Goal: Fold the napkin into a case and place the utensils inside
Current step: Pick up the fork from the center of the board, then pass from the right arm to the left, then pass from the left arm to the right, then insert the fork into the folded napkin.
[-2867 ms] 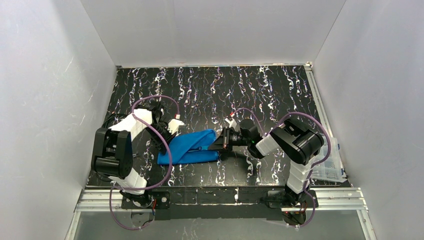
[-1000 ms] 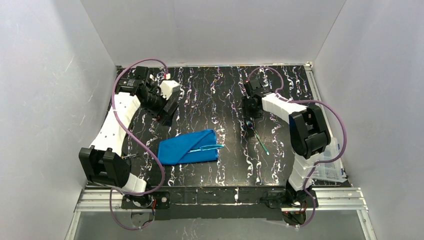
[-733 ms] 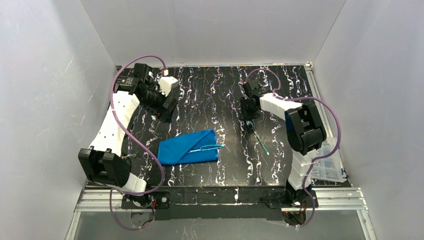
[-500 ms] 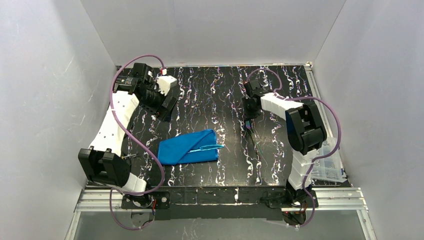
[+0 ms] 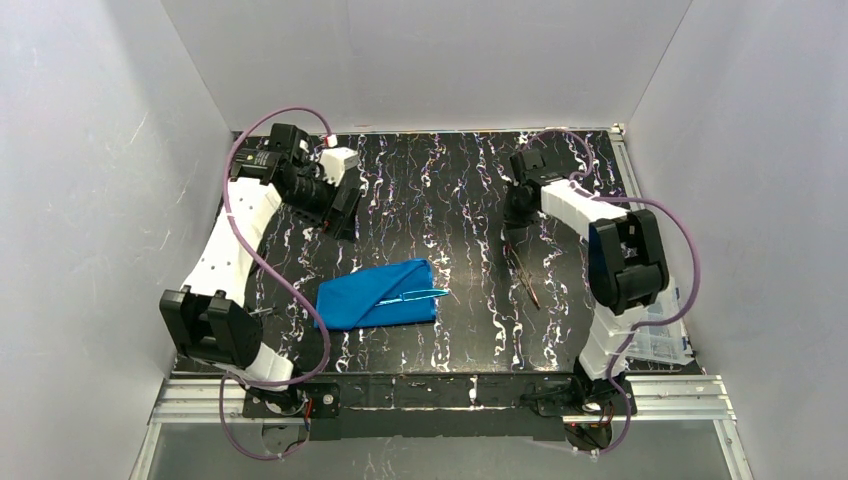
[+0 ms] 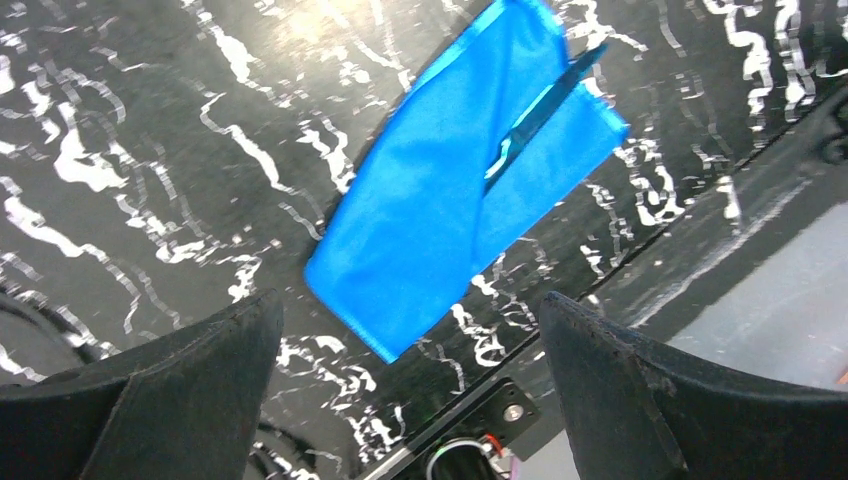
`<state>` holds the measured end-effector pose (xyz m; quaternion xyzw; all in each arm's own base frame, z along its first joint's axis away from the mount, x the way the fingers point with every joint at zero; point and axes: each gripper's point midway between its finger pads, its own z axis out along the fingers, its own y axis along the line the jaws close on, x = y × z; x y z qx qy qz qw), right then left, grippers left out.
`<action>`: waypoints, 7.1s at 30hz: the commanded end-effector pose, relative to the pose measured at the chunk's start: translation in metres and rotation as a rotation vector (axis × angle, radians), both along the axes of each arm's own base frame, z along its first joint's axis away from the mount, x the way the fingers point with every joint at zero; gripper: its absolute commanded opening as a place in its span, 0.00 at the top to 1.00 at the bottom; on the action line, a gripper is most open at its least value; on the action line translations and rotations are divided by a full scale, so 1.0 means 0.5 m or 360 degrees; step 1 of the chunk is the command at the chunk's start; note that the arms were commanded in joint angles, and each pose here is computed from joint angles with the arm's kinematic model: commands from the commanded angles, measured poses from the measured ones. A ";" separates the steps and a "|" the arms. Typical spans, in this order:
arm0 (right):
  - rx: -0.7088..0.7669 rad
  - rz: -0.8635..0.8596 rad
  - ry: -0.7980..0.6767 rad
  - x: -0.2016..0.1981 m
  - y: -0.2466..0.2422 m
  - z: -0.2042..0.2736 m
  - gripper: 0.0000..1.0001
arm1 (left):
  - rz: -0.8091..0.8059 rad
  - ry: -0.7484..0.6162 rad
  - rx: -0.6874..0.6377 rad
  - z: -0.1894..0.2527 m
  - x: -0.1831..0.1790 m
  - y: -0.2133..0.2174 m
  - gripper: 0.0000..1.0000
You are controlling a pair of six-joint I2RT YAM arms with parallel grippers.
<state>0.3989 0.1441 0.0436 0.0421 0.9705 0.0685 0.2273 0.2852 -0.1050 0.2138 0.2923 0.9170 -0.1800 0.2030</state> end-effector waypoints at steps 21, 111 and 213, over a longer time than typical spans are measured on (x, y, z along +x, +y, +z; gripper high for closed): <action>0.1766 0.0120 -0.0886 -0.073 0.200 0.674 0.99 | -0.0529 0.0115 -0.0939 0.146 -0.082 -0.285 0.02; 0.1833 0.0265 -0.0093 -0.219 0.452 0.518 0.99 | -0.1009 -0.2603 0.1627 0.251 0.145 -0.018 0.65; 0.1266 0.0475 0.0274 -0.387 0.270 0.097 0.99 | 0.0072 0.0622 0.0098 -0.339 -0.168 0.094 0.65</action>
